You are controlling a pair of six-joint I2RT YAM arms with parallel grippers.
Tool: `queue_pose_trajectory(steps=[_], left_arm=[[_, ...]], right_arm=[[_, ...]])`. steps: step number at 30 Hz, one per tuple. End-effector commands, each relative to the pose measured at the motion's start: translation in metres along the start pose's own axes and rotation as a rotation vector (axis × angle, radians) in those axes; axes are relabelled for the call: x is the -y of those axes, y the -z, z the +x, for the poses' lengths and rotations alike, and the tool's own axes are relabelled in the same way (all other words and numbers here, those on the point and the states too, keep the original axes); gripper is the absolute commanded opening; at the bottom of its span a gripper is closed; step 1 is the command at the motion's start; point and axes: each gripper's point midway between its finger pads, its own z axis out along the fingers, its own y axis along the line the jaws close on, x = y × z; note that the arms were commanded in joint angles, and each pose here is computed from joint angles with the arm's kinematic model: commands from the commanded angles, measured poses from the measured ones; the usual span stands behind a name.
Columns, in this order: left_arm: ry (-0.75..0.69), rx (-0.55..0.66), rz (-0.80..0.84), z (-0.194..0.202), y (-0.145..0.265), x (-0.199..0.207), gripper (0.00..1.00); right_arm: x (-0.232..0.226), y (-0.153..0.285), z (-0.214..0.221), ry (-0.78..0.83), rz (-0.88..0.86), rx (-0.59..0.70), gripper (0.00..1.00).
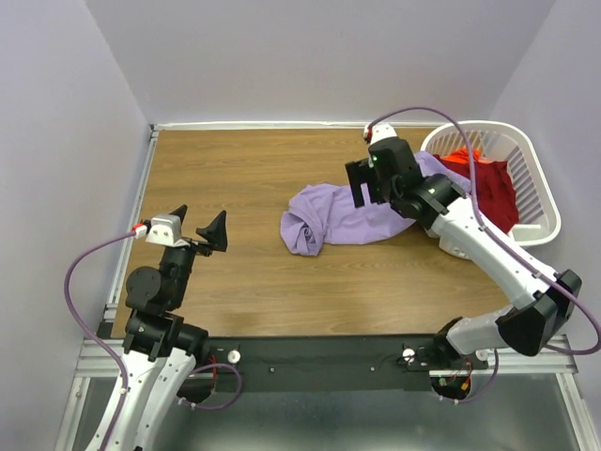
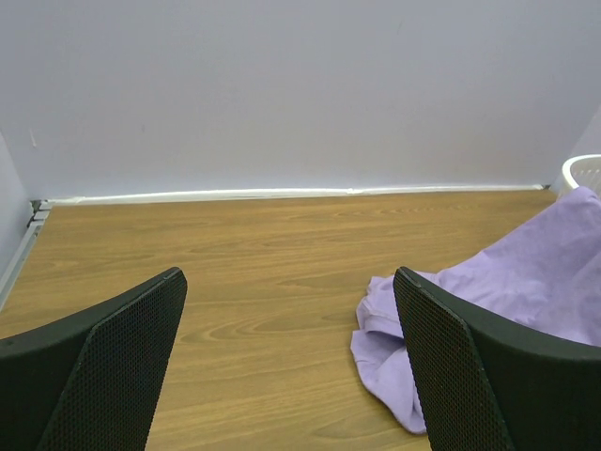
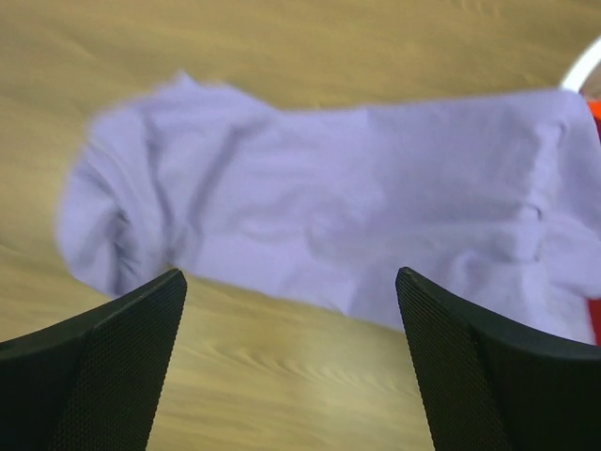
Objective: Fold and stack the t-shirts
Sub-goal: Move the tshirt to the center of the board
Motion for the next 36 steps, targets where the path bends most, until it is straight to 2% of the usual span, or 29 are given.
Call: queue_pose_trajectory(steps=[1,3,7,12,15,22,29,36], left_arm=[[-0.014,-0.002,0.001,0.005,-0.003,-0.001,0.99],[-0.015,-0.004,0.004,0.005,-0.004,0.0,0.99],[-0.012,-0.012,0.003,0.008,-0.005,0.0,0.99],[-0.009,-0.012,0.0,0.008,-0.004,-0.001,0.99],[-0.013,-0.01,-0.001,0.007,-0.005,-0.001,0.99],[-0.014,-0.002,-0.006,0.006,-0.003,-0.002,0.99],[-0.013,0.013,-0.013,0.002,-0.001,-0.003,0.98],[-0.013,0.026,-0.011,-0.001,0.001,-0.003,0.98]], right_arm=[[0.022,0.001,0.068,0.282,0.073,-0.244,1.0],[0.027,-0.006,0.091,0.432,0.126,-0.338,1.0],[0.036,-0.012,0.112,0.64,0.228,-0.434,1.0],[0.033,-0.017,0.129,0.779,0.271,-0.483,1.0],[0.042,-0.019,0.15,0.887,0.327,-0.541,1.0],[0.059,-0.034,0.17,1.05,0.469,-0.586,1.0],[0.072,-0.063,0.177,1.035,0.572,-0.629,1.0],[0.1,-0.082,0.168,0.915,0.646,-0.644,0.99]])
